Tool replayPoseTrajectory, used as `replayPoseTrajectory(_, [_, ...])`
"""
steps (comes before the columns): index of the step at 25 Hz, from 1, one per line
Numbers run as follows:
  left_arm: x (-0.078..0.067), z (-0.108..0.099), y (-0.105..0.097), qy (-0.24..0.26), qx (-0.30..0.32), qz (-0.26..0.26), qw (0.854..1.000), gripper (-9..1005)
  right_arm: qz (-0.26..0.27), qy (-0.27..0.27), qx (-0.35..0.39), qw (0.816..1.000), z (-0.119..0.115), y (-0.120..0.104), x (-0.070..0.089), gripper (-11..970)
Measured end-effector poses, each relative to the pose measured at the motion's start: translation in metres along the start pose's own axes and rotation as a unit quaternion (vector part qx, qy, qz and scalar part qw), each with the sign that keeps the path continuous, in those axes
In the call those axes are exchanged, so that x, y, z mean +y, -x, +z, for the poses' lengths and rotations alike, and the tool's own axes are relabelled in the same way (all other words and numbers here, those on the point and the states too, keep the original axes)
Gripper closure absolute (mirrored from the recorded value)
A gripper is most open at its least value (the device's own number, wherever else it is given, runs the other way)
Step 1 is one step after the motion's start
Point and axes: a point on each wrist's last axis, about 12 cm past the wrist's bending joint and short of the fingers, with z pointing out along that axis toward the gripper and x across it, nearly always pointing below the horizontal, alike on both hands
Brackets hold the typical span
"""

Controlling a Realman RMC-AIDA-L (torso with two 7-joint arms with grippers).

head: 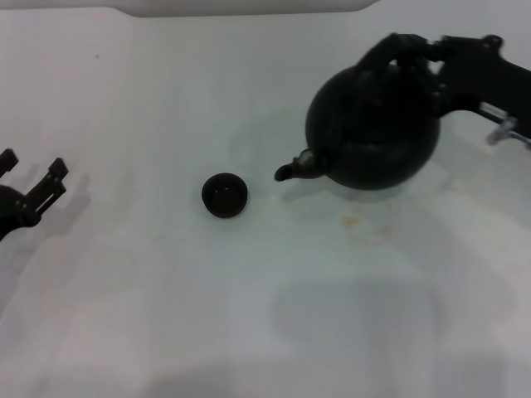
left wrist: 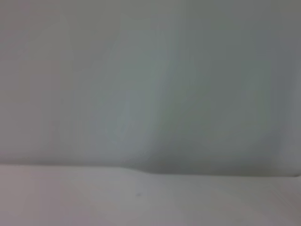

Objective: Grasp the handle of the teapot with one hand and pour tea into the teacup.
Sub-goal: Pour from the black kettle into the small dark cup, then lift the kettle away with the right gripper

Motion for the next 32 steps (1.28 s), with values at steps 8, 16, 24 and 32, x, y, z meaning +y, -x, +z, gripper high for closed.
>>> replayPoseTrajectory(8, [0.001, -0.012, -0.007, 0.015, 0.007, 0.001, 1.0, 162, -0.102, -0.012, 0.021, 0.995, 0.034, 0.011, 0.023, 817])
replayPoseTrajectory(16, [0.001, -0.011, -0.008, 0.018, 0.01, 0.001, 1.0, 162, -0.148, -0.027, 0.02, 0.988, 0.047, 0.024, 0.043, 822])
replayPoseTrajectory(24, [0.002, -0.007, -0.005, 0.015, 0.008, 0.004, 1.0, 162, -0.17, -0.044, 0.028, 0.984, 0.054, 0.029, 0.056, 829])
replayPoseTrajectory(32, [0.004, -0.007, -0.004, 0.02, 0.006, 0.004, 1.0, 161, -0.217, -0.056, 0.043, 0.974, 0.059, 0.028, 0.069, 833])
